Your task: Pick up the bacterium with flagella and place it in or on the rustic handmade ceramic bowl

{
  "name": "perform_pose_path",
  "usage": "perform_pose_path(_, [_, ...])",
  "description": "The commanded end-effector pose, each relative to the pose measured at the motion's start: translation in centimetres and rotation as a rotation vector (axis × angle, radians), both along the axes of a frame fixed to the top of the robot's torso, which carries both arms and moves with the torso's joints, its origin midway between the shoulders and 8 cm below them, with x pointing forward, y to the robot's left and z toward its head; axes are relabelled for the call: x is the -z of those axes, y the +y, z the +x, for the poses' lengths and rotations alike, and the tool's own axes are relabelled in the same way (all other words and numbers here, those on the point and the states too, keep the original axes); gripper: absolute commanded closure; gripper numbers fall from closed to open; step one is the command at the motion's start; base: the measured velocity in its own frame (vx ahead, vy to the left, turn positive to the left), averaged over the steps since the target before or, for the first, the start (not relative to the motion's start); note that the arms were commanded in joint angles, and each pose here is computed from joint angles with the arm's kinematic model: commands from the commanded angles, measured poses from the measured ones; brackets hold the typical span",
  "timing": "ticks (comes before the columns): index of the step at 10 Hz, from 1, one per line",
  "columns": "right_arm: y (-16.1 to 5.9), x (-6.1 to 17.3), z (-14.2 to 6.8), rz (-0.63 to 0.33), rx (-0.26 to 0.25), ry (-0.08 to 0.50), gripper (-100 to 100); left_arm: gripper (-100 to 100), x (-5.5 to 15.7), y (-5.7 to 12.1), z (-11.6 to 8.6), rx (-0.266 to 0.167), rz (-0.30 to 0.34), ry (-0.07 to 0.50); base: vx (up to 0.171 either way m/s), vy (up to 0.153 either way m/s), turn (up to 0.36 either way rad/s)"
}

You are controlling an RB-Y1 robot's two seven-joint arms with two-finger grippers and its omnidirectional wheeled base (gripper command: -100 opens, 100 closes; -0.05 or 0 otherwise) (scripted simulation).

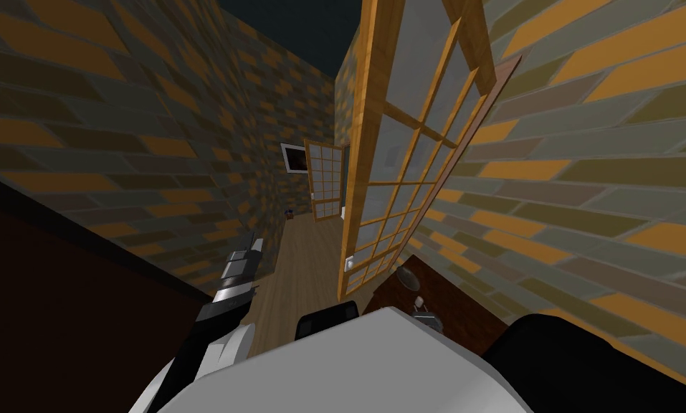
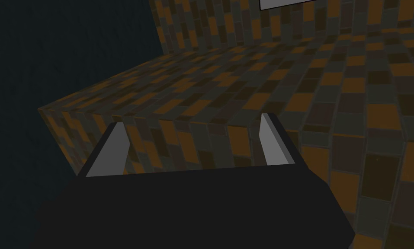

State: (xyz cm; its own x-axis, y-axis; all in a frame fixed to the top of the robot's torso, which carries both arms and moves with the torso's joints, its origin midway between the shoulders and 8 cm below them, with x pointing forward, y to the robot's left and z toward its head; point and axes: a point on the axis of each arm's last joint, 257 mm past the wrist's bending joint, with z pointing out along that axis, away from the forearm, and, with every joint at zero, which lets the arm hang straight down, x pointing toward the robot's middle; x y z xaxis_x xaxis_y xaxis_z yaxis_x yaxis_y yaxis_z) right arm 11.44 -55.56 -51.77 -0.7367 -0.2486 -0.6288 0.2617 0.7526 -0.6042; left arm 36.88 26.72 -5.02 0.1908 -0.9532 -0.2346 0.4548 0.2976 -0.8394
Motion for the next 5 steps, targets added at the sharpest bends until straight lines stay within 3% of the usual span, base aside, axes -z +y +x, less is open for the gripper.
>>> perform_pose_path(1, [-1.0,-0.9,-0.3,-0.006,-0.010,-0.001,100,0,0.0,0.0,0.0,0.000,0.000,0.000,0.035,-0.047,0.085])
perform_pose_path(5, [-3.9,-3.1,-0.6,-0.027,-0.041,-0.001,100,0,0.0,0.0,0.0,0.000,0.000,0.000,0.031,-0.039,0.084])
